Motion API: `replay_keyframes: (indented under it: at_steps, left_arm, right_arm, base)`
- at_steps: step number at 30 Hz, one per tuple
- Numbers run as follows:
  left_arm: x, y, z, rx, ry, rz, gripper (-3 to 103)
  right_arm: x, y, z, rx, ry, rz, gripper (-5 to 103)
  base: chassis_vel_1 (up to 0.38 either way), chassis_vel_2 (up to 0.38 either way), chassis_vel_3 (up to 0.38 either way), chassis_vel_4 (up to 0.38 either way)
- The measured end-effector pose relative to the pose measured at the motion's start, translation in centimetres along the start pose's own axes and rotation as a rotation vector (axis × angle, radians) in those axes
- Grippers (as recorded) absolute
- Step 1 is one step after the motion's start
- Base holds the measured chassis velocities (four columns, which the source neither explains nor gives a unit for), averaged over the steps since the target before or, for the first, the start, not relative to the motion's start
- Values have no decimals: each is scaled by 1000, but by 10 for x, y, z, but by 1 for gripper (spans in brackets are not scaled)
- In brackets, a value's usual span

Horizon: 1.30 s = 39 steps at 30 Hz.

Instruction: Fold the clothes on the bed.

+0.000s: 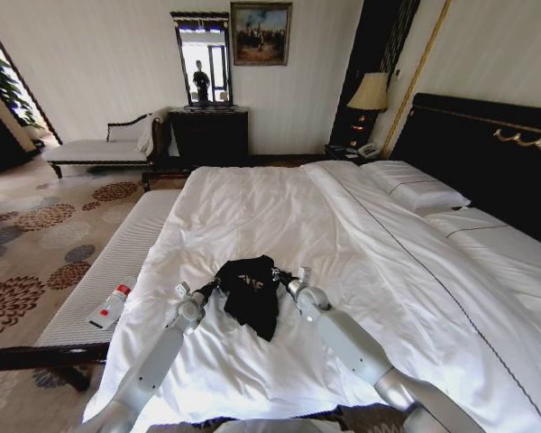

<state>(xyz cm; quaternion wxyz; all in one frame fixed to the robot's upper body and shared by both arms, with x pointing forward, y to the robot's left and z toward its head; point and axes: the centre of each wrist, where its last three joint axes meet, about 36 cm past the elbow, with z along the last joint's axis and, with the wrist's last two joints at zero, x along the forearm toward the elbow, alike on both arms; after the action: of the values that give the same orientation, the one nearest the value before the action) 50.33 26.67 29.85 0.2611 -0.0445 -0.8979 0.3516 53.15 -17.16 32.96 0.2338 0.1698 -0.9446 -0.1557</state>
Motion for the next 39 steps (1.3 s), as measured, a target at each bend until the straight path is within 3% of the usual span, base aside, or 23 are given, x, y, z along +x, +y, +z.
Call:
replay_keyframes:
  at_steps: [1, 10, 14, 17, 23, 28, 33, 39]
  left_arm:
    - [0, 0, -1, -1, -1, 0, 4]
    - [4, -4, -8, -33, -15, 5, 3]
    - [12, -10, -19, -92, -32, 30, 3]
    - [28, -29, -44, -158, -70, 90, 3]
    - [51, -53, -72, -217, -118, 137, 3]
    - [77, -74, -98, -277, -161, 190, 3]
    - [113, -105, -130, -392, -224, 237, 3]
    - [137, -135, -156, -448, -269, 301, 3]
  right_arm:
    - [0, 0, 0, 0, 0, 0, 1]
    - [3, -2, -1, 2, -7, 2, 1]
    - [10, -3, -5, 15, -24, 4, 1]
    - [26, -12, -20, 61, -63, 19, 1]
    - [52, -27, -47, 117, -114, 33, 1]
    - [75, -16, -75, 123, -163, 14, 1]
    - [100, 1, -129, 132, -230, 18, 1]
    - [114, 14, -179, 122, -302, 16, 1]
  base:
    - [0, 0, 0, 0]
    - [0, 0, 0, 0]
    - [0, 0, 0, 0]
    - [0, 0, 0, 0]
    - [0, 0, 0, 0]
    - [0, 0, 0, 0]
    - [0, 0, 0, 0]
    - [0, 0, 0, 0]
